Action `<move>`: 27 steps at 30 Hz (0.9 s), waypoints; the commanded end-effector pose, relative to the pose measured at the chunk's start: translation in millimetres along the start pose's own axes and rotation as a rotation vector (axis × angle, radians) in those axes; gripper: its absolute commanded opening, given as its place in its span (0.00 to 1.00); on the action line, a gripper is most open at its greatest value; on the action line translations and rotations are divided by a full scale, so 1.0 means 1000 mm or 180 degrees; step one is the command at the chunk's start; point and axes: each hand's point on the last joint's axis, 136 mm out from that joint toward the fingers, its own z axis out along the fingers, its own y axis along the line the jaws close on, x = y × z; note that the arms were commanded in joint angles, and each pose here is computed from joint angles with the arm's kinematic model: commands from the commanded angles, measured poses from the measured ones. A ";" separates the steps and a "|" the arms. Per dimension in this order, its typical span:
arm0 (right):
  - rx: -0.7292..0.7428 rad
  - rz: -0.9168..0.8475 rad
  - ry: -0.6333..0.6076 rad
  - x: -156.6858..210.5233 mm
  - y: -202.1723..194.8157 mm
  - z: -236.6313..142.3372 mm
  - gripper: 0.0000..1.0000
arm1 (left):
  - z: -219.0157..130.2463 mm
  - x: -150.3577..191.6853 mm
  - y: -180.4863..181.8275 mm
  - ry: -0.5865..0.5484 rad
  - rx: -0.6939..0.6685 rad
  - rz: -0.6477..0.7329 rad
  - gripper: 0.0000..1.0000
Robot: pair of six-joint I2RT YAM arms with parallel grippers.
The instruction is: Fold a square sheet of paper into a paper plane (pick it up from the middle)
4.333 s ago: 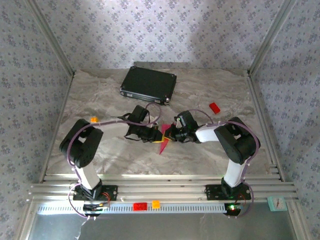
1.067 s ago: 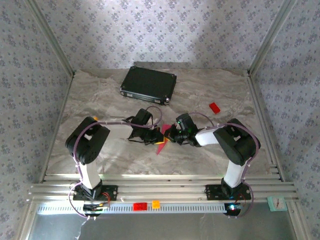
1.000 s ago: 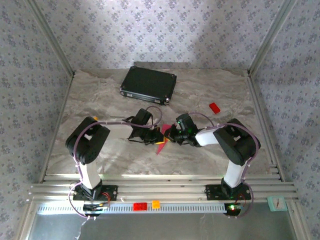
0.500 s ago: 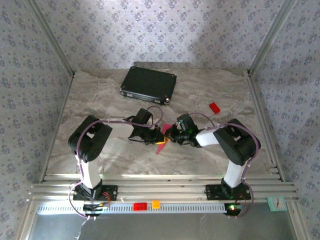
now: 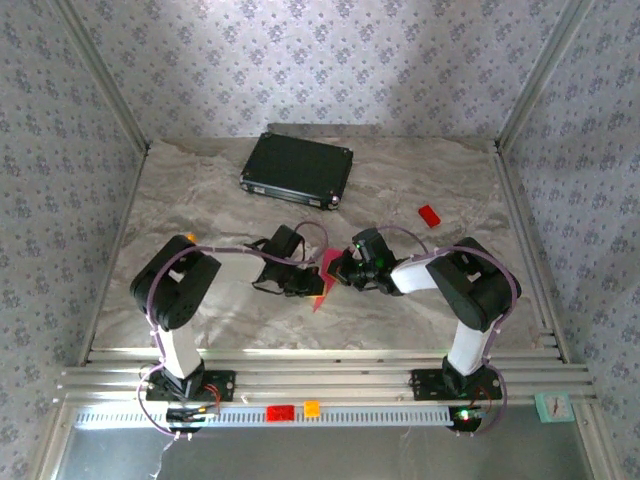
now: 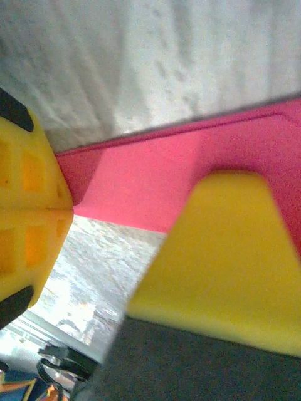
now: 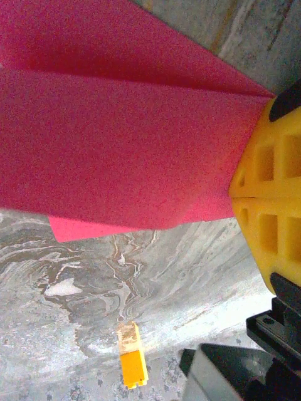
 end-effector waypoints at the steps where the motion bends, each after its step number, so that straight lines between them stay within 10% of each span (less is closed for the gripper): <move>1: 0.0980 0.0263 0.0167 0.025 -0.089 -0.004 0.00 | -0.005 0.068 0.038 0.0617 -0.0512 -0.0196 0.02; 8: 0.0957 0.0270 0.0164 0.025 -0.087 -0.004 0.00 | -0.017 0.079 0.034 0.0533 -0.0629 0.0043 0.02; 17: 0.0916 0.0326 0.0076 0.025 -0.081 -0.004 0.00 | -0.056 -0.002 -0.027 -0.0423 0.0084 -0.0011 0.00; 27: 0.0772 0.0358 0.0128 0.026 -0.070 0.000 0.00 | -0.027 -0.035 -0.033 -0.0294 0.0278 -0.0162 0.00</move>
